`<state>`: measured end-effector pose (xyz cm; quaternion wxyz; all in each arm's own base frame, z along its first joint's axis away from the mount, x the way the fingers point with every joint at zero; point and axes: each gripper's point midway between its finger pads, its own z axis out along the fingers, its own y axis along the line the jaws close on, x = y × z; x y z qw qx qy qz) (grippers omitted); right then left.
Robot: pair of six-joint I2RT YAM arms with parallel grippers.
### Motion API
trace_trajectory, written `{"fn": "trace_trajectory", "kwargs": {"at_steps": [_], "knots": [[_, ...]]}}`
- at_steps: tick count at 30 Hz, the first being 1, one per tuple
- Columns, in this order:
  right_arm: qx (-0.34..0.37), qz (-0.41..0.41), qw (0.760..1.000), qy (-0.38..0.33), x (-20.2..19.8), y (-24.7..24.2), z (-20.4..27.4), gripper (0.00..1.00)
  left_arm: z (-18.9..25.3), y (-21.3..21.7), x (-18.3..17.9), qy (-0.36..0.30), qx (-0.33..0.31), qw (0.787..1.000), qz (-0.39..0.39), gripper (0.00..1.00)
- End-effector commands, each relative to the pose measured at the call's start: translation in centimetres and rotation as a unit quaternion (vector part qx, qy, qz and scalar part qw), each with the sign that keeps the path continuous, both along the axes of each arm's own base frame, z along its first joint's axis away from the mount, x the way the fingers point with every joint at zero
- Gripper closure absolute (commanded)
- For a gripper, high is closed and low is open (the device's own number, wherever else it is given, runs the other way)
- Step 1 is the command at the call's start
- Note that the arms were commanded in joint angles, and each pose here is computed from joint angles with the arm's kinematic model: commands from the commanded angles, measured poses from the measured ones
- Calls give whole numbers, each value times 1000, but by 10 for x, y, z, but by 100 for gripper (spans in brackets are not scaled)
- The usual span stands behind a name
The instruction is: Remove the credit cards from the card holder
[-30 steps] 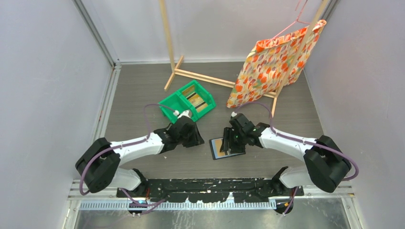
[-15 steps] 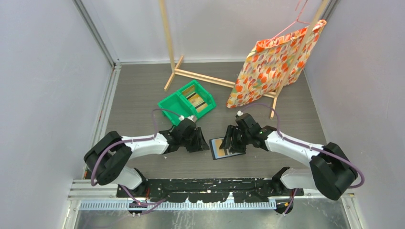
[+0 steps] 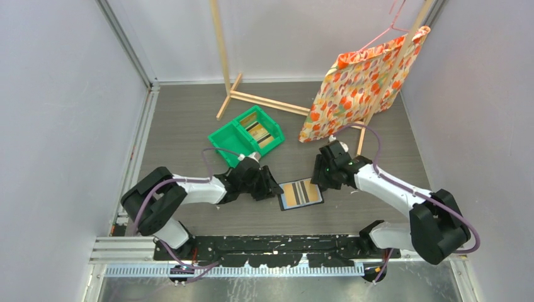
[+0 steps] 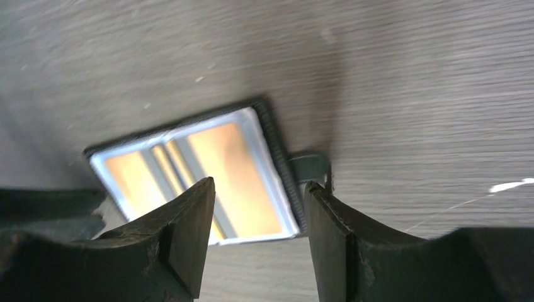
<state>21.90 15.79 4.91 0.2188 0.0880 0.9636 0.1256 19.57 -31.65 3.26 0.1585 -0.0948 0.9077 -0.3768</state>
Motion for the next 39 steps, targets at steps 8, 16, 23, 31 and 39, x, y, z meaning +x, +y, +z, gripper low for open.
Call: {"fn": "trace_trajectory", "kwargs": {"at_steps": [8, 16, 23, 31, 39], "knots": [[15, -31, 999, 29, 13, -20, -23, 41, -16, -18, 4, -1, -33, 999, 7, 50], [63, -40, 995, 66, 2, -10, -41, 41, -13, -32, 6, -3, -89, 996, 3, 50], [65, -45, 994, 75, -3, -11, -47, 41, -15, -26, 1, -9, -71, 997, -7, 50], [70, -49, 993, 83, -6, -11, -53, 41, 1, -32, 1, -34, -108, 993, -22, 52], [71, -50, 993, 82, -7, -10, -53, 41, 5, -45, 2, -34, -121, 991, -43, 62]]}}
